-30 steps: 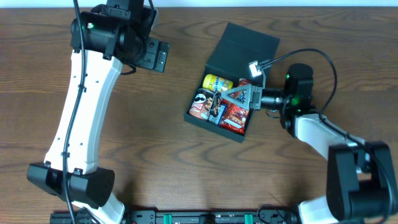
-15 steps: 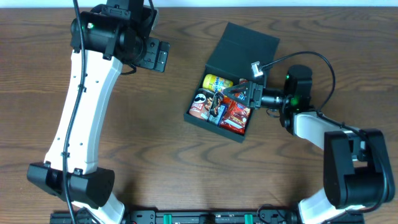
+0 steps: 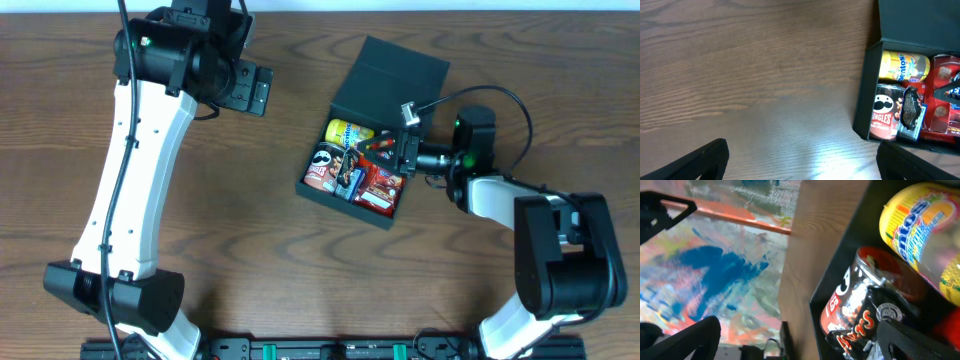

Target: Pack container

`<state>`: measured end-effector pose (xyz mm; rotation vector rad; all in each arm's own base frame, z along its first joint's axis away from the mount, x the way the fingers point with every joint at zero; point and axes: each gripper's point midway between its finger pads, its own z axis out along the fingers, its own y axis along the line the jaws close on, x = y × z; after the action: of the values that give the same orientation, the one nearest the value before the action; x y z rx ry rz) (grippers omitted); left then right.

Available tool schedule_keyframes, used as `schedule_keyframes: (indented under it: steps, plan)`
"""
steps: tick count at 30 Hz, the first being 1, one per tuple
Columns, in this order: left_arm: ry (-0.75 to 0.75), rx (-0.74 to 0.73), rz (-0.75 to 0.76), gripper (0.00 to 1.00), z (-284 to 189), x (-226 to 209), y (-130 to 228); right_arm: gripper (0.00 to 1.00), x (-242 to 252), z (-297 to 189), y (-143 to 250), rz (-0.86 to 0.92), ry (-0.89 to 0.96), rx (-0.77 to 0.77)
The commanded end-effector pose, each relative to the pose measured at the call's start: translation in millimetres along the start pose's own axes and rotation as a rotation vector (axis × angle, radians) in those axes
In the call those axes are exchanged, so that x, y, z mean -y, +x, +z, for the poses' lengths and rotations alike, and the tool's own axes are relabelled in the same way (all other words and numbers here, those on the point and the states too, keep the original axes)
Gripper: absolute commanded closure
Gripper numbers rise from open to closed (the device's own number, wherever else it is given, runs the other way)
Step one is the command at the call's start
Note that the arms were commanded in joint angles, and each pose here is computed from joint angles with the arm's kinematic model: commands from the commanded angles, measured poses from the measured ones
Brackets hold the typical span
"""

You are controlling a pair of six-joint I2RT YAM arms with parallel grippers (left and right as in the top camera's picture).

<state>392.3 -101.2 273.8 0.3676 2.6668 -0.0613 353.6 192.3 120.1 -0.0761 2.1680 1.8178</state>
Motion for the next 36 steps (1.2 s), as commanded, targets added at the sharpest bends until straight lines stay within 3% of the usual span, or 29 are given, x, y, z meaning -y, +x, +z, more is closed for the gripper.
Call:
schedule_keyframes:
  steps: [1,7,16,22,26,32,36]
  plan:
    - [0.005,0.024,0.011,0.05,-9.4,0.6,-2.0,0.01,4.8,-4.3,-1.4,0.018,-0.009,0.016]
    - [0.005,0.024,0.014,0.05,-9.4,0.6,-2.0,0.01,-61.6,-12.6,-21.2,-0.123,-0.121,0.056]
    - [-0.002,0.088,-0.003,0.05,-10.0,-11.1,-17.5,0.01,-131.2,-28.1,-10.3,-0.304,-0.187,0.033]
    - [0.246,0.210,-0.085,0.05,-18.7,-23.4,-41.1,0.01,-180.5,-45.4,-4.2,-0.475,-0.203,0.084]
    - [0.284,0.216,-0.146,0.05,-15.5,-44.0,-40.7,0.01,-179.5,-55.0,-8.6,-0.502,-0.163,0.127]
    - [0.275,0.191,-0.135,0.05,-12.4,-42.1,-36.0,0.01,-155.9,-65.5,-22.5,-0.779,-0.059,0.201]
    - [0.242,0.176,-0.118,0.05,-9.7,-39.9,-34.2,0.01,-107.6,-90.6,-56.2,-0.628,0.166,0.350]
